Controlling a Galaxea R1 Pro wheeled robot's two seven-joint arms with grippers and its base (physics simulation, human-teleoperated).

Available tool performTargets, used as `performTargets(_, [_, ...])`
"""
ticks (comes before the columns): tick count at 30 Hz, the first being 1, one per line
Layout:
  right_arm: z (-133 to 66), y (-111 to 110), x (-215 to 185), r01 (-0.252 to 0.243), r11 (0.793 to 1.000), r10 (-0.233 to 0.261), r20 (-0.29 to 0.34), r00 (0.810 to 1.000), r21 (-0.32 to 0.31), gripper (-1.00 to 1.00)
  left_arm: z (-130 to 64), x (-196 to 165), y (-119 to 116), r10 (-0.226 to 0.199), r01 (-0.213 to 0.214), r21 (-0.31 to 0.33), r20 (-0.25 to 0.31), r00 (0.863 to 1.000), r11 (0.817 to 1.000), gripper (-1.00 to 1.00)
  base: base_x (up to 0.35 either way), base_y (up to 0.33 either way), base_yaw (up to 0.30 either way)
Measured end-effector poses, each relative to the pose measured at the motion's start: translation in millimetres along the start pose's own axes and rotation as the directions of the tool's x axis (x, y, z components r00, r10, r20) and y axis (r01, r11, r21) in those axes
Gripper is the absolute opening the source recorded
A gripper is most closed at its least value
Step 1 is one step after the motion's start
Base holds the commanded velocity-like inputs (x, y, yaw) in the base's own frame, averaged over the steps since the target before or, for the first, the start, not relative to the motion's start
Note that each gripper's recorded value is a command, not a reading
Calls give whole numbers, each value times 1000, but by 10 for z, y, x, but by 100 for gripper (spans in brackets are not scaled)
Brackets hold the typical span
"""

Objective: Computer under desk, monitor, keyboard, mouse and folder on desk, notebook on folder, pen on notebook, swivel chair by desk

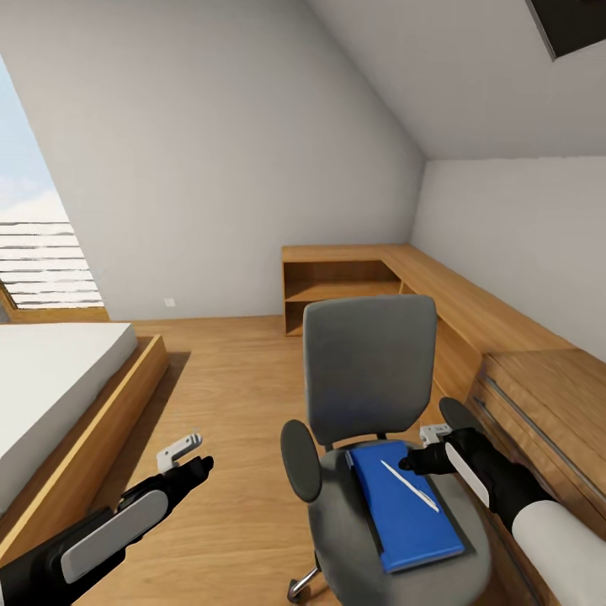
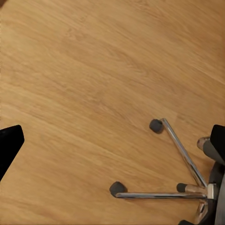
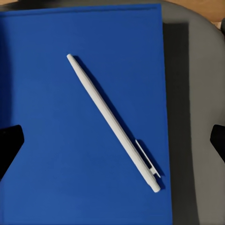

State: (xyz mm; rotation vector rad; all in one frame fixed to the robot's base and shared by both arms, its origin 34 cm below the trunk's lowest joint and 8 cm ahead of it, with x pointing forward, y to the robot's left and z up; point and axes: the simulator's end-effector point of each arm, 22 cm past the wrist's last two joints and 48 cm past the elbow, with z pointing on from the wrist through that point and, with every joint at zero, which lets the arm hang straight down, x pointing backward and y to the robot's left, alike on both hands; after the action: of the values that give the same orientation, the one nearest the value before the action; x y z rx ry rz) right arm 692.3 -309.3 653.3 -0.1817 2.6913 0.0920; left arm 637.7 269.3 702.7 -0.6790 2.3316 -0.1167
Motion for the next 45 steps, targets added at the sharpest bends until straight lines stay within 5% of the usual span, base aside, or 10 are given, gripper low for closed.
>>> performTargets(34, [548, -8, 340, 1, 1000, -1, 1, 1000, -1, 100, 437, 427, 199, -1, 1, 1, 1, 1000, 1000, 100, 0, 0, 0])
performTargets(45, [548, -7, 340, 1, 1000, -1, 1, 1000, -2, 100, 437, 427, 199, 0, 0, 1, 1, 1000, 1000, 100, 0, 0, 0])
